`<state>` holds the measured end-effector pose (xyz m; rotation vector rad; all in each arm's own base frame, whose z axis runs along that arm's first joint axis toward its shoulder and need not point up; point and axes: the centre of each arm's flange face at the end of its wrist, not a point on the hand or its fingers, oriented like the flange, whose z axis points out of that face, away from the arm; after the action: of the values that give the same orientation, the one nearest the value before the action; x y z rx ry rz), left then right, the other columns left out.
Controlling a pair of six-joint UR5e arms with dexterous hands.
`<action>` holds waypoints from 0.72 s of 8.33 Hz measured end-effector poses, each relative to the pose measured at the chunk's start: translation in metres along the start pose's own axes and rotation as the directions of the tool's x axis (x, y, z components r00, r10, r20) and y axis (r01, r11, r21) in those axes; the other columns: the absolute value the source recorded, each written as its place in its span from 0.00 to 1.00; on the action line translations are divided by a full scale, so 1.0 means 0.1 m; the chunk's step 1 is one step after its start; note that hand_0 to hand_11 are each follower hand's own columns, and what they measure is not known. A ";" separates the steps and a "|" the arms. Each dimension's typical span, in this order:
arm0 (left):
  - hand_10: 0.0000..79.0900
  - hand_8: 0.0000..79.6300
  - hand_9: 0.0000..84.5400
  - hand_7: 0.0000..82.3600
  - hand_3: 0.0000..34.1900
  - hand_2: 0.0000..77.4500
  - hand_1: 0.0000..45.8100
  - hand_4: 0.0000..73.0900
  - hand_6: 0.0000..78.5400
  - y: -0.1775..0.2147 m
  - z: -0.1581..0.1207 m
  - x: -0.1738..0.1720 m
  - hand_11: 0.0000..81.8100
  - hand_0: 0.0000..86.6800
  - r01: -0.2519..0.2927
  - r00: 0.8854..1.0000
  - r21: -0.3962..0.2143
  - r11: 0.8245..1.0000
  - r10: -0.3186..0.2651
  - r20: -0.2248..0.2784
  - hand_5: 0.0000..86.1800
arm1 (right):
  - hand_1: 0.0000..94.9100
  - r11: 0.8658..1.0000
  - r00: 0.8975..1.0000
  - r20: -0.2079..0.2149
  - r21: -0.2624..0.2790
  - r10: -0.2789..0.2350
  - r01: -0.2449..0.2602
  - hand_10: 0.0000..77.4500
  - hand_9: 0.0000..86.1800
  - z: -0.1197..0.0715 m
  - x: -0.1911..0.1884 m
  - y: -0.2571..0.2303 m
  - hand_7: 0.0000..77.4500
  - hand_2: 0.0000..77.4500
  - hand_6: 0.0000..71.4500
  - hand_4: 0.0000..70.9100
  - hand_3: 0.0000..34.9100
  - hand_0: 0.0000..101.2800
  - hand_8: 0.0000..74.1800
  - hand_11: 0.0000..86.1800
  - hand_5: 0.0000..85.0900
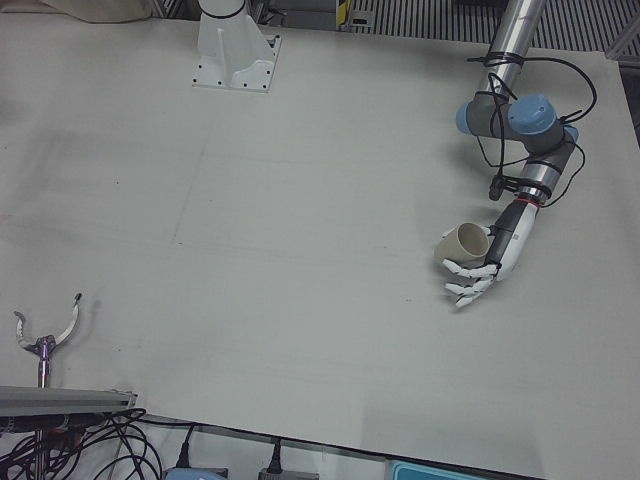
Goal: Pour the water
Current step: 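Move the right hand toward the upright white paper cup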
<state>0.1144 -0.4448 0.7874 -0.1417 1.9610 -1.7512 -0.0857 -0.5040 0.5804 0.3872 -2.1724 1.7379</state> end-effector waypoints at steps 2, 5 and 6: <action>0.14 0.15 0.17 0.41 0.00 0.23 0.61 0.78 0.31 0.30 0.01 0.09 0.21 0.92 0.015 1.000 -0.034 0.999 -0.015 -0.008 0.34 | 0.18 1.000 0.999 -0.026 0.015 0.021 -0.021 0.00 0.01 0.12 0.37 -0.14 0.01 0.25 0.02 0.00 0.73 0.46 0.02 0.01 0.05; 0.13 0.15 0.15 0.39 0.00 0.24 0.60 0.78 0.29 0.56 0.04 0.17 0.22 0.92 0.022 1.000 -0.053 0.998 -0.023 -0.012 0.34 | 0.18 0.998 0.992 -0.107 0.037 0.063 -0.060 0.00 0.01 0.09 0.96 -0.30 0.01 0.25 0.01 0.00 0.65 0.46 0.04 0.01 0.05; 0.13 0.15 0.16 0.39 0.00 0.24 0.60 0.78 0.29 0.57 0.03 0.18 0.22 0.92 0.028 1.000 -0.051 0.998 -0.028 -0.011 0.34 | 0.16 0.997 0.987 -0.145 0.041 0.071 -0.066 0.00 0.01 0.02 1.15 -0.30 0.01 0.23 0.01 0.00 0.66 0.46 0.04 0.01 0.05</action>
<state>0.1142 -0.4453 0.7275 -0.1775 2.0225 -1.7238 -0.1778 -0.5131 0.6551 0.1883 -2.0759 1.7841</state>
